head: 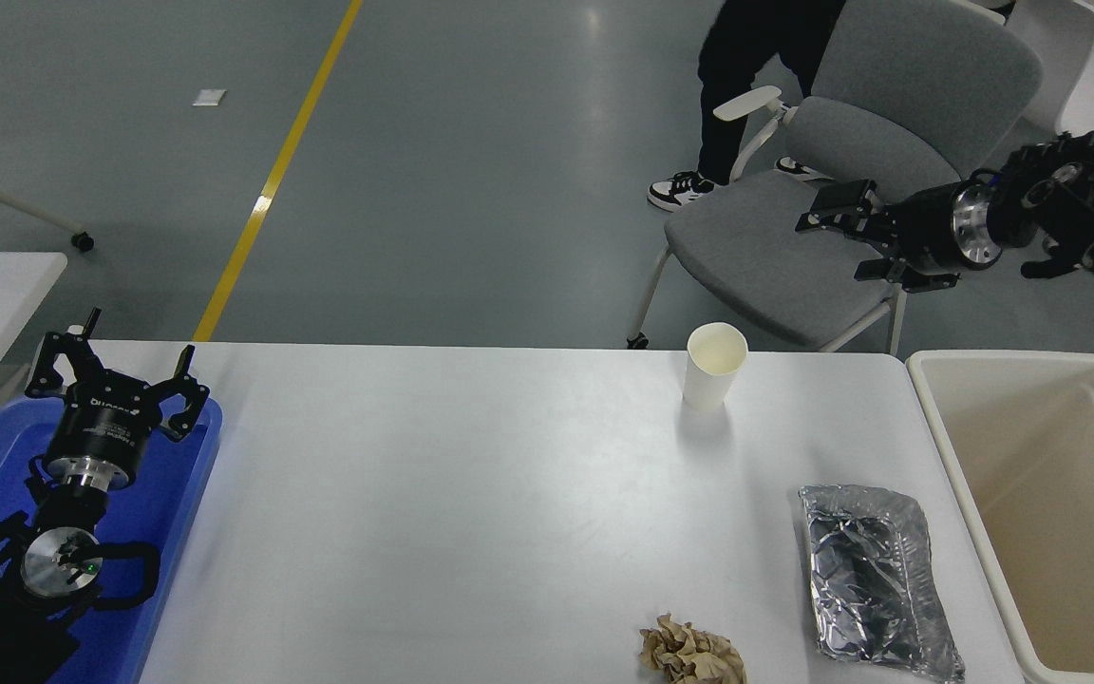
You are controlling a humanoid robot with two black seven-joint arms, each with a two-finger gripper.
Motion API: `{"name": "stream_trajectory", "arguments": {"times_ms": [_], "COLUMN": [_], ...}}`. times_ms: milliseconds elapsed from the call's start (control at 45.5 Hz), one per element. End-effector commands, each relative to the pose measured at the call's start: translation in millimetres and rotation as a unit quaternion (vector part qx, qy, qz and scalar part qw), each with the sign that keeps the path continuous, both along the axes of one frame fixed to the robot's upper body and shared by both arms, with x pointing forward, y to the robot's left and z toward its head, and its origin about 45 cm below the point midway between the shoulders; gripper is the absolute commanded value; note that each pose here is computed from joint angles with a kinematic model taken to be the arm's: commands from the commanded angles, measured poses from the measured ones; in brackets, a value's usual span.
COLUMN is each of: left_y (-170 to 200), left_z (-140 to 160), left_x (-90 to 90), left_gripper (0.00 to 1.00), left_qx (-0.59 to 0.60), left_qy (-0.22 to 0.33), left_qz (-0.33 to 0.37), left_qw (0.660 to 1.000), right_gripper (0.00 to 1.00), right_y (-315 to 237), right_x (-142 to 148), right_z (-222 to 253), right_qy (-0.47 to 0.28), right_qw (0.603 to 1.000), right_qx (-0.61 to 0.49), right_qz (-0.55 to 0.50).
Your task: Clean the table surface
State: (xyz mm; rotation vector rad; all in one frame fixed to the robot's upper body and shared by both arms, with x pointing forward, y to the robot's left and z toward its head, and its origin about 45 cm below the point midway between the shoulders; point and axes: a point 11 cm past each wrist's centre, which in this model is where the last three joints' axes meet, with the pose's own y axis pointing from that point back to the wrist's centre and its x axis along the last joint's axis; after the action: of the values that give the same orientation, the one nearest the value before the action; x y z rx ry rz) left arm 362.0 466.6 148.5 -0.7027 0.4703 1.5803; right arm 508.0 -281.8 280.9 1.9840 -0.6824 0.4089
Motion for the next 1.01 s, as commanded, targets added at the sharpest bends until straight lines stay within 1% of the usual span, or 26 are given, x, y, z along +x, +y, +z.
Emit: {"name": "stream_trajectory", "arguments": {"times_ms": [0, 198, 264, 396, 747, 857, 989], "left_y": [0, 0, 0, 0, 0, 0, 0], "left_z": [0, 0, 0, 0, 0, 0, 0], "left_x": [0.0, 0.0, 0.0, 0.0, 0.0, 0.0, 0.0], "left_gripper": [1.0, 1.0, 1.0, 1.0, 1.0, 1.0, 1.0], "left_qx": [0.0, 0.0, 0.0, 0.0, 0.0, 0.0, 0.0], "left_qy": [0.0, 0.0, 0.0, 0.0, 0.0, 0.0, 0.0], "left_qz": [0.0, 0.0, 0.0, 0.0, 0.0, 0.0, 0.0], "left_qw": [1.0, 1.0, 1.0, 1.0, 1.0, 1.0, 1.0], "right_gripper": [0.98, 0.98, 0.98, 0.97, 0.93, 0.87, 0.86], "right_y": [50, 68, 69, 62, 34, 27, 24], "right_x": [-6, -10, -14, -18, -15, -16, -19], "right_z": [-28, -61, -76, -93, -106, -110, -117], "right_qy": [-0.004, -0.028, -0.029, -0.039, -0.062, -0.064, -0.07], "right_qw": [0.994, 0.991, 0.989, 0.988, 0.986, 0.985, 0.984], "right_qx": [-0.071, -0.095, -0.105, -0.12, -0.148, -0.153, -0.158], "right_qz": [0.081, 0.093, 0.095, 0.089, 0.05, 0.043, 0.042]}}
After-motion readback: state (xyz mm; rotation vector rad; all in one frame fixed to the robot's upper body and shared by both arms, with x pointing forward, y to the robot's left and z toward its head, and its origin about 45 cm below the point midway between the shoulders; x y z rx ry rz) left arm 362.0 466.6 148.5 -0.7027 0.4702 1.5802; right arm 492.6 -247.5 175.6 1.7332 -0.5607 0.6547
